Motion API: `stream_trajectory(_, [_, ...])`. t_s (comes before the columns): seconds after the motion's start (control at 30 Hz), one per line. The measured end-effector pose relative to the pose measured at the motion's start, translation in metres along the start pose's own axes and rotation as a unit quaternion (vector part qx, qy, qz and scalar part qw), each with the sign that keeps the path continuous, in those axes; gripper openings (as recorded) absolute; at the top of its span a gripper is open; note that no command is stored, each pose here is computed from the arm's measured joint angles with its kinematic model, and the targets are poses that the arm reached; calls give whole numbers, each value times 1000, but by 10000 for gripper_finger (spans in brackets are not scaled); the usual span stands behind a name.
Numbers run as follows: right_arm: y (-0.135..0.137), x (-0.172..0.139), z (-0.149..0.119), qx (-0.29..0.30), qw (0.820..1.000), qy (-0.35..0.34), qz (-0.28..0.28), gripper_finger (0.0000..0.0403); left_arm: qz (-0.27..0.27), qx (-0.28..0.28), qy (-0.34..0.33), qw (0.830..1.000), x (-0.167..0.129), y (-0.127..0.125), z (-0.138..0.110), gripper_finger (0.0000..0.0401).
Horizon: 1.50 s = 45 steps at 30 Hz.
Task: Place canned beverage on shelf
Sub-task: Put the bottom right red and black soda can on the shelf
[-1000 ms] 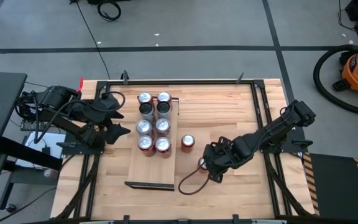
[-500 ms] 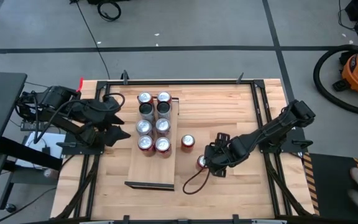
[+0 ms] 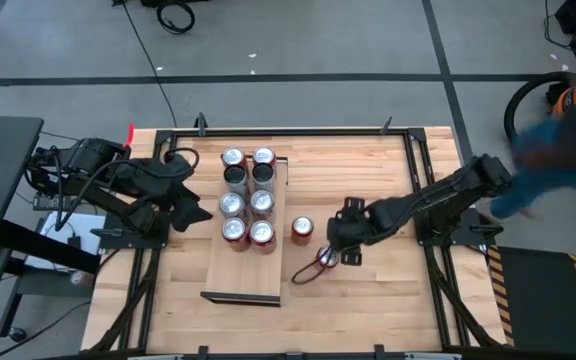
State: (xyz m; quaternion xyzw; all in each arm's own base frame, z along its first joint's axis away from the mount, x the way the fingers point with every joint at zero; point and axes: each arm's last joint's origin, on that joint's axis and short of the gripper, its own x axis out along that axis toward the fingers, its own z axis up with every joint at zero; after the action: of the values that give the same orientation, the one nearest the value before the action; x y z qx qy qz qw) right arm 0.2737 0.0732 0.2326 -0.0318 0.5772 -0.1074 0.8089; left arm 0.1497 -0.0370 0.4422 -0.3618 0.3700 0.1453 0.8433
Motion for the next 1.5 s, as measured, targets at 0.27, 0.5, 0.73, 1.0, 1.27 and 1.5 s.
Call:
stream_trajectory(0.27, [-17, -22, 0, 14, 997, -43, 61, 306, 0, -10, 0, 1000, 0, 0, 0, 389])
stream_trajectory(0.5, [8, -25, -3, -26, 991, -32, 128, 306, 0, -14, 0, 1000, 0, 0, 0, 389])
stream_trajectory(0.73, [29, -7, -2, -37, 991, -14, 129, 306, 0, -14, -1, 1000, 0, 0, 0, 389])
stream_trajectory(1.0, [5, 20, 0, -39, 998, -32, 40, 306, 0, -18, -1, 1000, 0, 0, 0, 389])
stream_trajectory(1.27, [-16, 32, 4, -30, 998, -51, 14, 306, 2, -18, -3, 1000, 0, 0, 0, 389])
stream_trajectory(1.5, [-5, 4, 2, -4, 992, -115, 46, 306, -2, -23, 3, 1000, 0, 0, 0, 389])
